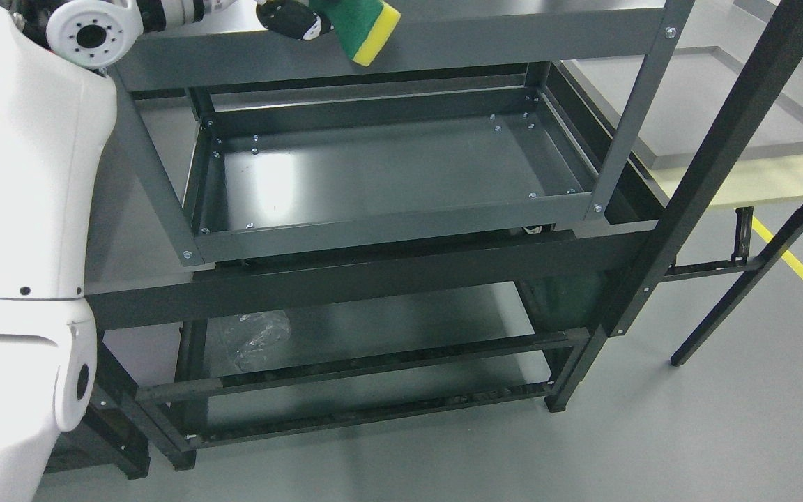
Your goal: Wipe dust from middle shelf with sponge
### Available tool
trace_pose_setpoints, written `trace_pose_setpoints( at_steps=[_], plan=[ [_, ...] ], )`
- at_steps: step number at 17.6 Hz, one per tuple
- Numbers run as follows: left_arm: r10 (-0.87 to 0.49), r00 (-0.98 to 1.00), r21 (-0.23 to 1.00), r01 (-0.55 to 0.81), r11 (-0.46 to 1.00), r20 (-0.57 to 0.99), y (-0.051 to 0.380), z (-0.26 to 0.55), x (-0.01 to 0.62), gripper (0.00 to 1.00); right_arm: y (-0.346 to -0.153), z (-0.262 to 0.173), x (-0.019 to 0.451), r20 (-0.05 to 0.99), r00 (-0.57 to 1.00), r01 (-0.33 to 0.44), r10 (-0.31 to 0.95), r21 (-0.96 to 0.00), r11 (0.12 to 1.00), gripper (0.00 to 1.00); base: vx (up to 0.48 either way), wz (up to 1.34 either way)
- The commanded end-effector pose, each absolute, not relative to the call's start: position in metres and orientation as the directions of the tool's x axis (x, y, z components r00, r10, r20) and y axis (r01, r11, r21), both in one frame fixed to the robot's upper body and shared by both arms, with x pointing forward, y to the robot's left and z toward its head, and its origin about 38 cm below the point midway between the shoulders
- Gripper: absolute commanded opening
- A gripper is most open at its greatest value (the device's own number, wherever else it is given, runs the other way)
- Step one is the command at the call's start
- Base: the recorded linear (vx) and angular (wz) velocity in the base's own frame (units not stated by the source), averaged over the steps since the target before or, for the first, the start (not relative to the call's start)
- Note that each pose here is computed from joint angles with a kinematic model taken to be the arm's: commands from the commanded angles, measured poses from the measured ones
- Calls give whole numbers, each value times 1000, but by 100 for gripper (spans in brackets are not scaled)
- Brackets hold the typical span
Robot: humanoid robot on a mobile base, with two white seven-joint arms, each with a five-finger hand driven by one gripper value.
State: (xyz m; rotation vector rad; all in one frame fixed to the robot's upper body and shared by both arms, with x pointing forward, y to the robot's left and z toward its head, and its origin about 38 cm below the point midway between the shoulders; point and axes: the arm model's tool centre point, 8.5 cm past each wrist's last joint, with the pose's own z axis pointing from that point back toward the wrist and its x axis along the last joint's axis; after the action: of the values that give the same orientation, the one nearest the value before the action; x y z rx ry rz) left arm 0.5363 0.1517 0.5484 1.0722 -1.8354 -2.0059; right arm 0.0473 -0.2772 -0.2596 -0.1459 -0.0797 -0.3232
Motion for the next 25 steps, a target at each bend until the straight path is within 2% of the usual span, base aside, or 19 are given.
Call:
trace_pose_setpoints(
  at_steps=[1, 5, 11, 15, 17, 22, 25],
  plan=[
    [-563, -777, 960, -227, -165, -281, 88, 535, 550, 1, -287, -259, 47, 54, 948, 319, -315, -144, 937, 100, 0, 0],
    [-557, -793, 966, -247, -75, -247, 97, 547, 543, 1, -287, -259, 46, 51, 948, 319, -315, -144, 937, 100, 0, 0],
    [-446, -886, 935, -256, 245, -126, 120, 547, 501, 0, -287, -259, 46, 51, 948, 319, -315, -144, 937, 100, 0, 0],
    [-344, -939, 871, -164, 464, 7, 128, 555, 464, 0, -287, -259, 47, 54, 948, 319, -315, -144, 937, 100, 0, 0],
    [-275, -959, 847, -93, 523, 65, 129, 541, 451, 0, -287, -259, 46, 53, 948, 319, -315, -144, 937, 100, 0, 0],
    [-31, -937, 760, 262, 594, 347, 113, 412, 437, 0, -287, -259, 47, 54, 948, 319, -315, -144, 937, 100, 0, 0],
    [94, -840, 553, 431, 713, 534, 112, 345, 436, 0, -287, -259, 47, 54, 948, 319, -315, -144, 937, 100, 0, 0]
  ],
)
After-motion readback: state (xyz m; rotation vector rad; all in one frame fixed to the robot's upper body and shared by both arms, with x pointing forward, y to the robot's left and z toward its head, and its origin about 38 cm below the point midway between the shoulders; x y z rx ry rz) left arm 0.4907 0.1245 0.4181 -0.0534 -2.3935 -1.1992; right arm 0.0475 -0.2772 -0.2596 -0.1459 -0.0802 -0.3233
